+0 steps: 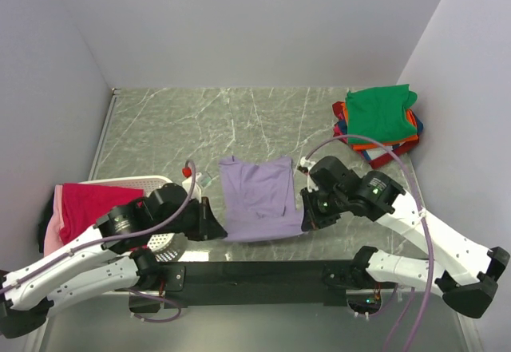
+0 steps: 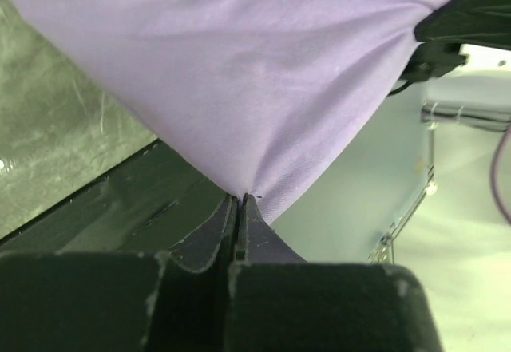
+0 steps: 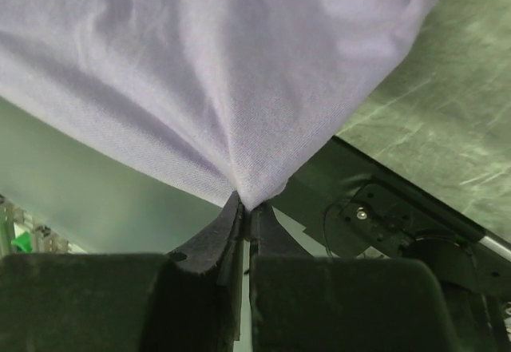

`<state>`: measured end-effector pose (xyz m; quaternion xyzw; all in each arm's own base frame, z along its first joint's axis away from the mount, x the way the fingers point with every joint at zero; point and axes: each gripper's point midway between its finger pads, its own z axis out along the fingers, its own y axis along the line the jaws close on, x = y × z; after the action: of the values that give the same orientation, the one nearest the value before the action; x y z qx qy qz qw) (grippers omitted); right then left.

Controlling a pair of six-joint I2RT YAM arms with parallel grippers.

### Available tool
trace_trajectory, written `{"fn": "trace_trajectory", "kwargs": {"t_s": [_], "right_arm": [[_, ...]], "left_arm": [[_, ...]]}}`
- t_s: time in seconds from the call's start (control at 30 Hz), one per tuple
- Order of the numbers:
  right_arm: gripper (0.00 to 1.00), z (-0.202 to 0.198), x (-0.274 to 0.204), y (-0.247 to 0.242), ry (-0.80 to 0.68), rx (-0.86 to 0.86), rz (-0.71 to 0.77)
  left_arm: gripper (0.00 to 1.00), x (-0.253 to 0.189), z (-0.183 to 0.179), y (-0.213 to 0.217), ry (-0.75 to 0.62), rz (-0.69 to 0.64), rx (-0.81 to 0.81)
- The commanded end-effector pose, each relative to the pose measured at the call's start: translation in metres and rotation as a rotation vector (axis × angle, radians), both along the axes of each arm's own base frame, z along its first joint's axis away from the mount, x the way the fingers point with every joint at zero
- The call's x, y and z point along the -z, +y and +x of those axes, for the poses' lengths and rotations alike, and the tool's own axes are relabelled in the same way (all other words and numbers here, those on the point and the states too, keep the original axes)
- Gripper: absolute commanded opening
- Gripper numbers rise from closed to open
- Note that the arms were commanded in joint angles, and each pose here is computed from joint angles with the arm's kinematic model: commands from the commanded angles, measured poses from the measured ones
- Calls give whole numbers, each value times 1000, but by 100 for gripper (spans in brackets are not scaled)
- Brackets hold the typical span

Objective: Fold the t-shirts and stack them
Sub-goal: Fold the tshirt

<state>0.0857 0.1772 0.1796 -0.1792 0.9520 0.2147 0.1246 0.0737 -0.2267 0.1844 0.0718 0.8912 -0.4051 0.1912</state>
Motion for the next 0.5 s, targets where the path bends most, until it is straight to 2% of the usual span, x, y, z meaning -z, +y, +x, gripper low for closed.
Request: {"fn": "trace_trajectory", "kwargs": {"t_s": [0.0,0.17,0.27,0.47], "right_arm": [[0,13,-16,-15,-81,44,-71],[0,55,-28,-10,-219,109,-115],[0,80,-33,-3,-280,138,-122],[0,123,-23,5,-314,185,-142]], "left_arm": [[0,-22,9,8,-65,-7,-52],[1,-32,32,5,-135,-30,-142],[0,-23,45,7,-149,5,-213],[0,-6,73,11,-182,78,-342]]}}
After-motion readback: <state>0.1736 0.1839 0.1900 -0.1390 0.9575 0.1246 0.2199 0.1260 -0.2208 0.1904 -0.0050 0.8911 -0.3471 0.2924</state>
